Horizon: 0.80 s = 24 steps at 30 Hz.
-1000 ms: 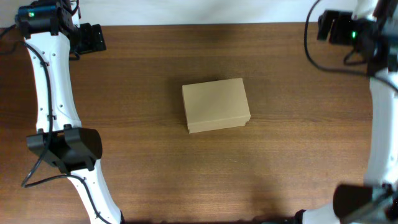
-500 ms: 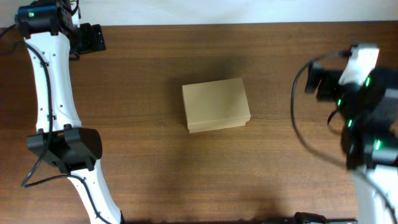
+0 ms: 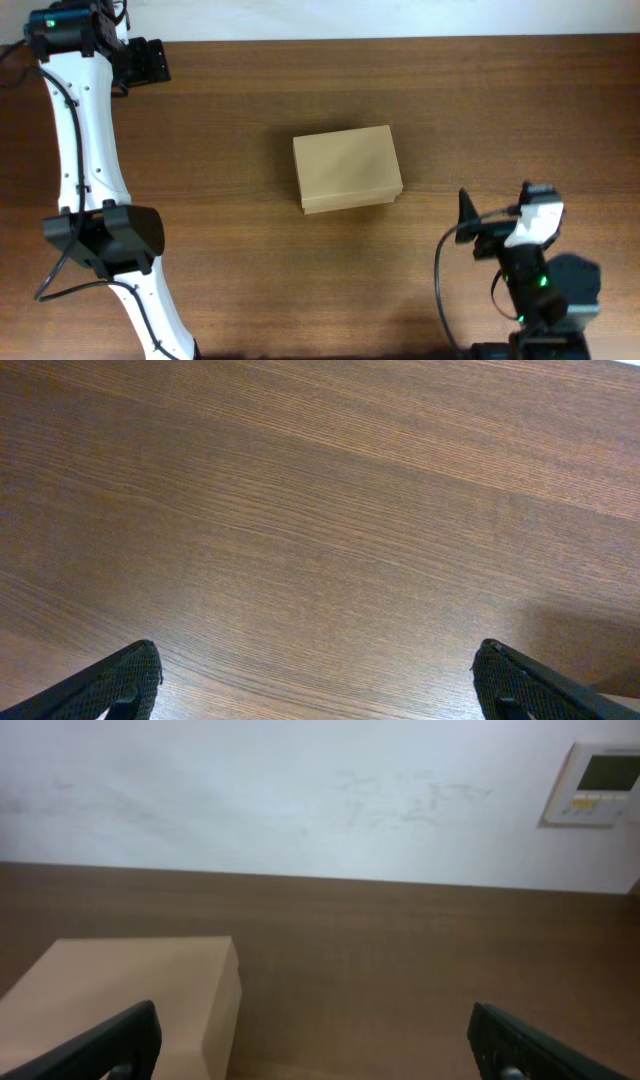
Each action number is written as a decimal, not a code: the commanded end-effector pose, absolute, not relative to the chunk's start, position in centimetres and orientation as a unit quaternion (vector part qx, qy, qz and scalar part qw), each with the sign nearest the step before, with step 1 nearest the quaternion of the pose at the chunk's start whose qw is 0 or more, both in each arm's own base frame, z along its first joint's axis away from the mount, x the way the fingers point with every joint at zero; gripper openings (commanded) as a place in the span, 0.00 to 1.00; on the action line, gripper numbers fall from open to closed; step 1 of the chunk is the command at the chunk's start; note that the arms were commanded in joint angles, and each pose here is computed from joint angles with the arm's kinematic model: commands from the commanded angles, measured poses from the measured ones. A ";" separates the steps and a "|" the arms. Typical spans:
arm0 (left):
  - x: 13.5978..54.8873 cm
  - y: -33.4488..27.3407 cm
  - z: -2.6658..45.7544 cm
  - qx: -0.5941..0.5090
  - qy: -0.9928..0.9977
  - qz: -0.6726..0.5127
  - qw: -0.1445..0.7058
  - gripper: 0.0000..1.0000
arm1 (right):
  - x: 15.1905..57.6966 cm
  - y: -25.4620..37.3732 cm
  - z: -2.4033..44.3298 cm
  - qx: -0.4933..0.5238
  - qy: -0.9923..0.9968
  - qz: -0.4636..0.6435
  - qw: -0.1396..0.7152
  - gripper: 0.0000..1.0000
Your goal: Pack container
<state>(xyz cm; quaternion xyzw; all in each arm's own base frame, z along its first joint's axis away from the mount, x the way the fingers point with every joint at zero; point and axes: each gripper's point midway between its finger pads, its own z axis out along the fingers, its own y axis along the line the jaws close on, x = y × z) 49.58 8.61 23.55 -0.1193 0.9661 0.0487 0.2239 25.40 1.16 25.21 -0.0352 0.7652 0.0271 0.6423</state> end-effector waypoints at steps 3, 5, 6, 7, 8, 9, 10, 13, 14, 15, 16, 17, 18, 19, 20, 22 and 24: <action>49.3 8.7 25.4 -0.122 0.961 0.049 0.244 0.99 | 23.9 1.5 22.9 -0.037 0.750 0.033 0.660 0.99; 49.3 8.7 25.4 -0.122 0.961 0.049 0.244 0.99 | 23.6 1.5 22.0 -0.038 0.746 0.032 0.664 0.99; 49.3 8.7 25.4 -0.122 0.961 0.049 0.244 0.99 | 23.5 1.5 21.6 -0.038 0.745 0.032 0.665 0.99; 49.3 8.7 25.4 -0.122 0.961 0.049 0.244 0.99 | 23.4 1.5 21.2 -0.038 0.744 0.032 0.666 0.99; 49.3 8.7 25.4 -0.122 0.961 0.049 0.244 0.99 | 23.3 1.5 20.9 -0.038 0.743 0.032 0.668 0.99; 49.3 8.7 25.4 -0.122 0.961 0.049 0.244 0.99 | 23.2 1.5 20.6 -0.038 0.741 0.032 0.670 0.99; 49.3 8.7 25.4 -0.122 0.961 0.049 0.244 0.99 | 23.2 1.5 20.4 -0.038 0.739 0.031 0.672 0.99; 49.3 8.7 25.4 -0.122 0.961 0.049 0.244 0.99 | 23.1 1.5 20.0 -0.039 0.733 0.030 0.679 0.99; 49.3 8.7 25.4 -0.122 0.961 0.049 0.244 0.99 | 23.1 1.5 19.9 -0.038 0.731 0.030 0.680 0.99; 49.3 8.7 25.4 -0.122 0.961 0.049 0.244 0.99 | 23.1 1.4 19.8 -0.037 0.731 0.029 0.681 0.99; 49.3 8.7 25.4 -0.122 0.961 0.049 0.244 0.99 | 23.2 1.4 19.7 -0.037 0.731 0.029 0.680 0.99; 49.3 8.7 25.4 -0.122 0.961 0.049 0.244 0.99 | 23.2 1.4 19.5 -0.037 0.733 0.029 0.679 0.99; 49.3 8.7 25.4 -0.122 0.961 0.049 0.244 0.99 | 23.3 1.4 19.3 -0.037 0.733 0.029 0.678 0.99; 49.3 8.7 25.4 -0.122 0.961 0.049 0.244 0.99 | 23.3 1.4 19.2 -0.037 0.733 0.029 0.679 0.99; 49.3 8.7 25.4 -0.122 0.961 0.049 0.244 0.99 | 23.4 1.4 19.0 -0.037 0.732 0.029 0.680 0.99; 49.3 8.7 25.4 -0.122 0.961 0.049 0.244 0.99 | 23.6 1.4 18.8 -0.037 0.730 0.029 0.682 0.99; 49.3 8.7 25.4 -0.122 0.961 0.049 0.244 0.99 | 23.7 1.4 18.2 -0.037 0.733 0.029 0.679 0.99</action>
